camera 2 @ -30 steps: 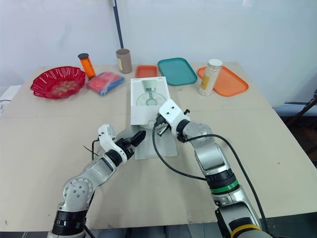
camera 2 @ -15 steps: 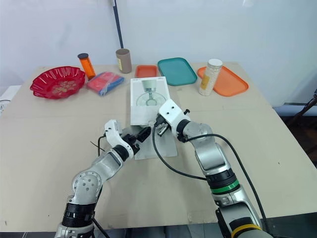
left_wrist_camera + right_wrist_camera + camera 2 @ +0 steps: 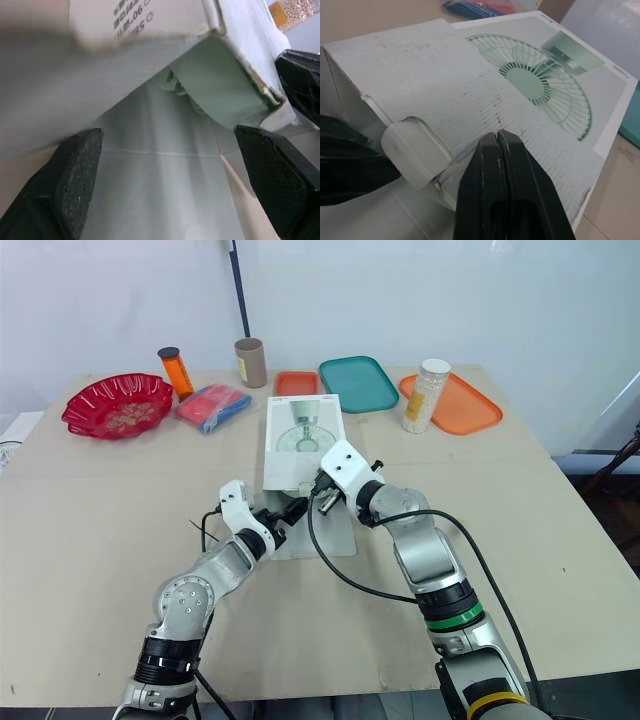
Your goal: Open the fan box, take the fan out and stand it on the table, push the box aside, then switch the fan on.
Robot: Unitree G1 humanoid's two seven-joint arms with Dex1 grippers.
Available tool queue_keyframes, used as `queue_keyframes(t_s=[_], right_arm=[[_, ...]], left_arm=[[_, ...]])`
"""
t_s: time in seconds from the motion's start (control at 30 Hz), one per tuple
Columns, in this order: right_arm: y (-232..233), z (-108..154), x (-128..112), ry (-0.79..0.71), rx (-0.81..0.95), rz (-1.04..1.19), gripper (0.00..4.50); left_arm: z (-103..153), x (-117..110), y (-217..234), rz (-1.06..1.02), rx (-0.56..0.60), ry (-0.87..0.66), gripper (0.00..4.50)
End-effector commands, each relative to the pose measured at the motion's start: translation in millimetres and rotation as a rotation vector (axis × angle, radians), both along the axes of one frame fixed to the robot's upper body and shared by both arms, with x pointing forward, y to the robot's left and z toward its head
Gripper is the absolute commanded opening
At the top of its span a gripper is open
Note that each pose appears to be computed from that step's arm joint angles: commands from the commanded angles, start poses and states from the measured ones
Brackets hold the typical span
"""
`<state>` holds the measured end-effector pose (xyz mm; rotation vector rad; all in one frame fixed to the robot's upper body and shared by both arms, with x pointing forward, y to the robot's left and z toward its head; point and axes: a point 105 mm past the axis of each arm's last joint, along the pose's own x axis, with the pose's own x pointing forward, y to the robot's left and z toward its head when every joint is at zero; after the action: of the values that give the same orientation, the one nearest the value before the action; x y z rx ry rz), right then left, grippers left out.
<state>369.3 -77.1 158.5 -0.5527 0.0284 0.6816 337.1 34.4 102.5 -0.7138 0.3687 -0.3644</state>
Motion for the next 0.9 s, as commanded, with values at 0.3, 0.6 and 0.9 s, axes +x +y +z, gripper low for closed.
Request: queue_keyframes(t_s=[0.3, 0.6, 0.9], right_arm=[[-1, -15, -3, 0.061, -0.026, -0.005, 0.0], [-1, -15, -2, 0.058, -0.032, 0.0, 0.0], [0, -15, -3, 0.057, -0.035, 0.007, 0.0]], left_arm=[[10, 3, -8, 0.036, -0.084, -0.033, 4.44], [18, 3, -12, 0.054, -0.148, -0.056, 4.44], [29, -4, -22, -0.005, -0.208, -0.089, 4.44]])
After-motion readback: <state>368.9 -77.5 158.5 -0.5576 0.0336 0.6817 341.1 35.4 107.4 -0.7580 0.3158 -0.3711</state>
